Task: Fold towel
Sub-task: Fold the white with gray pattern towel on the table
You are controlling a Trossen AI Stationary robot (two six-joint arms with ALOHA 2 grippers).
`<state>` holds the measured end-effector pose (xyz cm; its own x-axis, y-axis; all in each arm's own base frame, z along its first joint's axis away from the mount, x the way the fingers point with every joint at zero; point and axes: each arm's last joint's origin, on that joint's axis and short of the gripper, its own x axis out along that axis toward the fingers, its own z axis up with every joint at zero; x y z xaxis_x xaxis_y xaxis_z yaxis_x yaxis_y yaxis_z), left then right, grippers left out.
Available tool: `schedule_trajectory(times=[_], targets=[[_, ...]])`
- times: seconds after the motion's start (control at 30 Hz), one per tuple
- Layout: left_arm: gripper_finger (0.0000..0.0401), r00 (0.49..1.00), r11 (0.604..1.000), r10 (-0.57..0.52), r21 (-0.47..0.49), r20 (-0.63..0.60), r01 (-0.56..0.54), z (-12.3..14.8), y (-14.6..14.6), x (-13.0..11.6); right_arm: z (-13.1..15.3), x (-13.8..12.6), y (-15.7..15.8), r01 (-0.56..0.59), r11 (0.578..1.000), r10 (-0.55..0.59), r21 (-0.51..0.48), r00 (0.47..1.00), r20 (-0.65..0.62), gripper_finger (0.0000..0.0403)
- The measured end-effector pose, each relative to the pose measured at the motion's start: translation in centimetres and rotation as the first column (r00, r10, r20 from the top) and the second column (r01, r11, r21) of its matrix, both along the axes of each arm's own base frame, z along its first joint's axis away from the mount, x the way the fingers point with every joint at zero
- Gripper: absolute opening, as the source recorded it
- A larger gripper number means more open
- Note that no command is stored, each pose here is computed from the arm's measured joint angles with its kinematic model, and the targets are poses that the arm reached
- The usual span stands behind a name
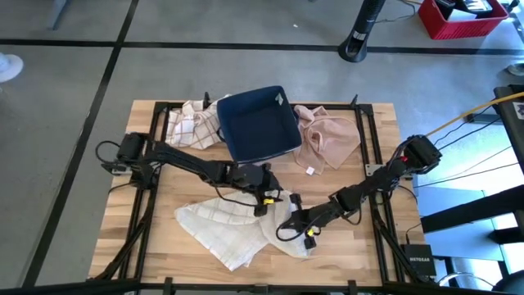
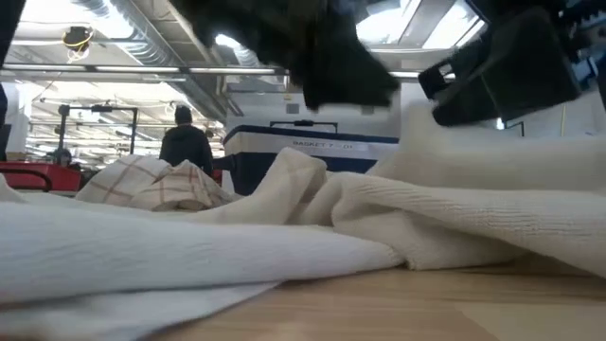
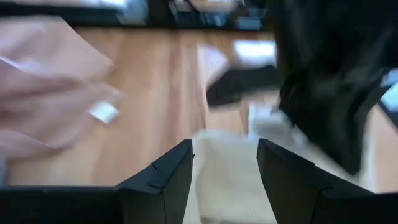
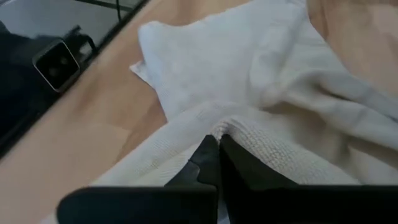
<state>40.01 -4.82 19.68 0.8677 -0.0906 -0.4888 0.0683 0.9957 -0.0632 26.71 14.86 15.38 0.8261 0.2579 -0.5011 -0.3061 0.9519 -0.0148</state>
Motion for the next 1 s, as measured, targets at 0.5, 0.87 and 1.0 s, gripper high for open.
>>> schedule_trajectory(times=[0.5, 0.87, 1.0], targets=[[0.0171, 0.999, 0.998, -0.039, 0.047, -0.028, 0.04, -1.7, 1.8, 1.1, -0.1, -0.4, 0.6, -0.008, 1.0, 0.008, 0.007, 1.0, -0.019, 0.0005], [0.0168, 0.995, 0.996, -0.081, 0.024, -0.051, 0.083, -4.4, 1.2, 2.3, -0.1, -0.4, 0.6, -0.003, 1.0, 0.003, 0.012, 1.0, -0.021, 0.0007], [0.0134, 0.997, 0.996, -0.081, 0.031, 0.001, 0.081, -3.9, 1.2, 2.6, -0.1, -0.4, 0.6, -0.005, 1.0, 0.005, 0.01, 1.0, -0.02, 0.0008]])
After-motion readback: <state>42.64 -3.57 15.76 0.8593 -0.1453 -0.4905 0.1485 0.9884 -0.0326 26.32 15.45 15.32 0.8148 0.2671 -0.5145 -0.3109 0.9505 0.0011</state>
